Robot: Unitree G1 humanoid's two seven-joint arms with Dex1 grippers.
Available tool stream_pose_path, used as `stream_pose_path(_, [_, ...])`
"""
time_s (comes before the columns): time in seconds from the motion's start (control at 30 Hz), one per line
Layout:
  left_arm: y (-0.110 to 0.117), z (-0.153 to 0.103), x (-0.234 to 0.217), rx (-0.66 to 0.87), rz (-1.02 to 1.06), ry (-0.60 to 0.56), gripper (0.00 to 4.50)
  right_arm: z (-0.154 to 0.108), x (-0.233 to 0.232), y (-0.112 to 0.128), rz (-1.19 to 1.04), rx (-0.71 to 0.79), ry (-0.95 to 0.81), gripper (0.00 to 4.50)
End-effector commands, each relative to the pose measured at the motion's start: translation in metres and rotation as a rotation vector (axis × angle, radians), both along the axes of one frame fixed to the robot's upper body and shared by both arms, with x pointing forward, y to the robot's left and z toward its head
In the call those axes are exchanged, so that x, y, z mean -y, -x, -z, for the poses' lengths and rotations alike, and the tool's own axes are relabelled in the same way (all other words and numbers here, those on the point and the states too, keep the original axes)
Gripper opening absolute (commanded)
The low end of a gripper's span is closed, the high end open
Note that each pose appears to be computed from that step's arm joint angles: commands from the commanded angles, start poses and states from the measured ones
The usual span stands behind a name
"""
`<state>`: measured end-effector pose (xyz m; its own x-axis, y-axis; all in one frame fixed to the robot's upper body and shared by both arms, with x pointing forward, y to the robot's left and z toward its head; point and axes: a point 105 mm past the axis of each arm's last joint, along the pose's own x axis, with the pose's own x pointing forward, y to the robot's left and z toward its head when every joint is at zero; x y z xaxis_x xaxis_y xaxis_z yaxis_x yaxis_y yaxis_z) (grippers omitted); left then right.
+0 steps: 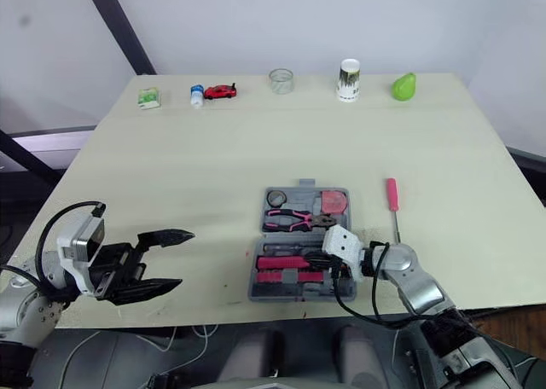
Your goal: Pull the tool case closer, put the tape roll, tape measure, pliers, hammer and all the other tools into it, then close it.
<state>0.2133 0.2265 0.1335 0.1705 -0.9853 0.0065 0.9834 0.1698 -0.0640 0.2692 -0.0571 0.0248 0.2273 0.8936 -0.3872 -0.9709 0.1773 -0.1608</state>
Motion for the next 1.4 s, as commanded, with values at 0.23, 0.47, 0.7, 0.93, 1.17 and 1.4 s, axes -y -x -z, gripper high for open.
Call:
stream_pose_path(0.23, [0.001, -0.009, 0.008, 0.032, 0.071, 0.001, 4.50, 0.084, 0.017, 0.026, 0.098, -0.274, 0.196, 0.08])
stream_pose_path(0.47, [-0.020, 0.006, 0.015, 0.022, -0.096, -0.021, 4.50, 0.003, 0.018, -0.013, 0.281, -0.024, -0.173, 0.08])
stream_pose_path(0.7, [-0.044, 0.013, 0.019, -0.014, -0.278, -0.010, 4.50, -0.054, 0.053, -0.017, 0.508, 0.033, -0.373, 0.08])
stream_pose_path(0.93, [-0.042, 0.036, -0.006, -0.103, -0.412, -0.049, 4.50, -0.050, 0.142, 0.036, 0.766, 0.014, -0.291, 2.84])
stream_pose_path(1.17, [-0.027, 0.055, -0.034, -0.160, -0.490, -0.094, 4.50, -0.036, 0.203, 0.095, 0.986, -0.029, -0.181, 4.47])
stream_pose_path(1.4, [-0.023, 0.070, -0.043, -0.197, -0.526, -0.116, 4.50, -0.031, 0.227, 0.111, 1.086, -0.035, -0.156, 4.47])
